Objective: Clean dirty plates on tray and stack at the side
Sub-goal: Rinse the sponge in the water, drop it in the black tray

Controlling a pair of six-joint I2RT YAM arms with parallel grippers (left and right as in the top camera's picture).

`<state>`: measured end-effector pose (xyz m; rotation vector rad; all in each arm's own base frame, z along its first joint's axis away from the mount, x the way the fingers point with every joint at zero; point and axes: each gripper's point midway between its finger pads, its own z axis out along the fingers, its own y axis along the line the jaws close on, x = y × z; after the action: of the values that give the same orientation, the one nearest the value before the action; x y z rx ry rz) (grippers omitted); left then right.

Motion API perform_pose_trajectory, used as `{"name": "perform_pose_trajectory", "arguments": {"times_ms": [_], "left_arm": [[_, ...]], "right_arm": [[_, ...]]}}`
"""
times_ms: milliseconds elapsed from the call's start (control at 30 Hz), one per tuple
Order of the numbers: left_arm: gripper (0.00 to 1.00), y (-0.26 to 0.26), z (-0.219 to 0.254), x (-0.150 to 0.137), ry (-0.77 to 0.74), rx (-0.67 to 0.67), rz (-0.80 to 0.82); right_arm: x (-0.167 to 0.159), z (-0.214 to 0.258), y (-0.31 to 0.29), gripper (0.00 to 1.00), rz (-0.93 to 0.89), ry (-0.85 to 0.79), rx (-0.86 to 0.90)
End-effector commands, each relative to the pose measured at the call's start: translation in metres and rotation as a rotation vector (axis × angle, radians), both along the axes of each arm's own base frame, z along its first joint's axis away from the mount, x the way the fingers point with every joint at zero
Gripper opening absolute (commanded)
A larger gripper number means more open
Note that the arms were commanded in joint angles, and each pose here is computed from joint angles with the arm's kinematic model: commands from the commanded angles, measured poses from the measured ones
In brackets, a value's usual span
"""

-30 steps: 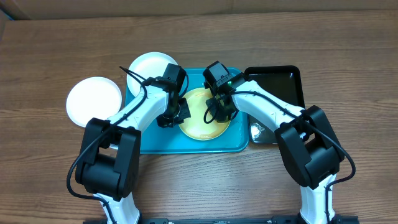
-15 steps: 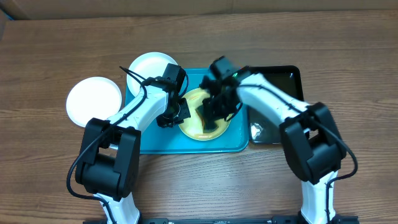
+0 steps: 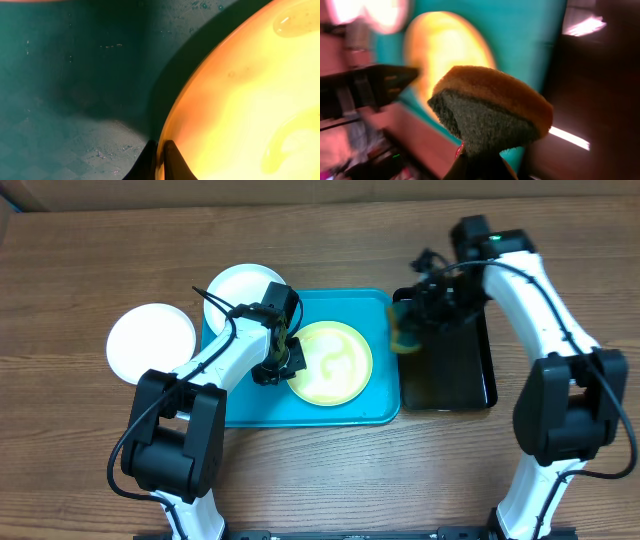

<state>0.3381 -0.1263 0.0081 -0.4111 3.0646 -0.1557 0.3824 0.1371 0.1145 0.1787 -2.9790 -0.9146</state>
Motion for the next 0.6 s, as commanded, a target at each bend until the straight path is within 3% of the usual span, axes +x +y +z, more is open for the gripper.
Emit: {"name": "perform_pose_trajectory", "arguments": {"times_ms": [0,200,433,467,567], "left_arm": [[0.1,0.004,-0.01,-0.006,0.027,0.029,-0.023],[0.31,0.004,-0.01,-0.006,0.027,0.029,-0.023],[0.36,0.004,-0.01,-0.006,0.027,0.029,-0.023],[0.37,0.004,-0.01,-0.006,0.027,0.029,-0.023],[0.4,0.004,-0.01,-0.006,0.027,0.029,-0.023]], "right_arm": [[-0.003,-0.015,-0.051,0.04,-0.026,-0.021,-0.253],[-0.014,-0.058,-0.074,0.04,-0.063,0.019,-0.362],[-0.015,-0.098,-0.095,0.04,-0.202,0.02,-0.486],[-0.015,-0.099,-0.095,0.06,-0.203,0.019,-0.487],[-0.015,-0.101,-0.095,0.28,-0.202,0.016,-0.486]]}}
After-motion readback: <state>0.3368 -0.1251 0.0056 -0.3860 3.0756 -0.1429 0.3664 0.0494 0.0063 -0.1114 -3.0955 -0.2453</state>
